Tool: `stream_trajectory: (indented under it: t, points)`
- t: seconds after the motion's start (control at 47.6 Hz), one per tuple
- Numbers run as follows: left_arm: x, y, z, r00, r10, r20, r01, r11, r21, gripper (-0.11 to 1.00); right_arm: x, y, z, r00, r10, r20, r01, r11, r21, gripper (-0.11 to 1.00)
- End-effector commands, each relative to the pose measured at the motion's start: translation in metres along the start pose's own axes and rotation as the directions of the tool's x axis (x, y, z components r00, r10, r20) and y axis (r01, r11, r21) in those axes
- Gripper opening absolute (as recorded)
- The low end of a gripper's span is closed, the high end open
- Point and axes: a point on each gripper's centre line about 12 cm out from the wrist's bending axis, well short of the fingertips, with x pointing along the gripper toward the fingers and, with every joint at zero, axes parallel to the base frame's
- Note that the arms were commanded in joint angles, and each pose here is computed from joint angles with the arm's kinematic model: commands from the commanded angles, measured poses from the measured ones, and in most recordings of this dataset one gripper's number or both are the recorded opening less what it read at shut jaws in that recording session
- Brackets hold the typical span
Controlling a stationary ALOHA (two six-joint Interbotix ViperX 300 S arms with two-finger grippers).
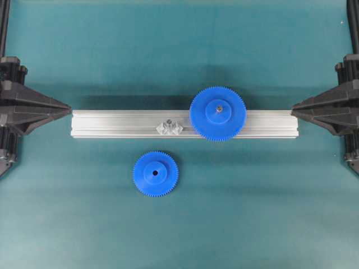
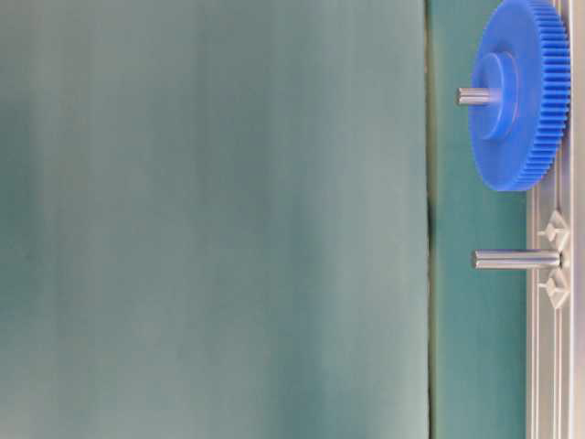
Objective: Find the location of the shaft and insert the small gear.
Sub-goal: 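Move the left gripper toward the loose small blue gear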
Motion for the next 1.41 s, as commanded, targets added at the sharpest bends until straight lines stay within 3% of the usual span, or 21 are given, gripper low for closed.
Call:
stream_trajectory:
  t: [0.0,0.063,0.189,0.567,0.777,1.029,1.386]
  points:
    - [0.001,-0.006,-0.004,1.000,-0.028,-0.008,0.028,0.999,-0.029,0.11,0.002,0.002,0.004,1.000,0.008,0.009,-0.008,1.000,0.002,0.16]
    - [0.001,-0.008,-0.005,0.999,-0.041,-0.014,0.040,0.998,-0.048,0.13,0.000,0.001,0.000,1.000,0.005,-0.003,-0.005,1.000,0.028,0.17]
    - [0.003,-0.010,-0.009,0.997,-0.051,-0.056,0.046,0.994,-0.095,0.01,-0.004,0.001,0.004,1.000,0.003,0.008,-0.004,0.998,0.063,0.04]
    - [0.023,-0.012,-0.023,0.976,-0.055,-0.211,0.029,0.992,-0.124,0.00,-0.008,0.000,-0.008,0.986,0.001,-0.168,0.012,0.997,0.074,0.02]
    - [0.034,-0.015,-0.021,0.961,-0.063,-0.271,0.031,0.992,-0.120,0.00,-0.008,-0.001,-0.017,0.971,-0.007,-0.240,0.030,0.995,0.090,0.02]
    - [0.055,-0.023,-0.030,0.920,-0.087,-0.382,0.045,0.992,-0.116,0.00,-0.006,-0.001,-0.035,0.932,-0.004,-0.361,0.041,0.995,0.096,0.02]
    - [0.074,-0.025,-0.051,0.880,-0.084,-0.467,0.037,0.993,-0.109,0.00,-0.005,-0.001,-0.044,0.917,-0.007,-0.400,0.049,0.994,0.095,0.02]
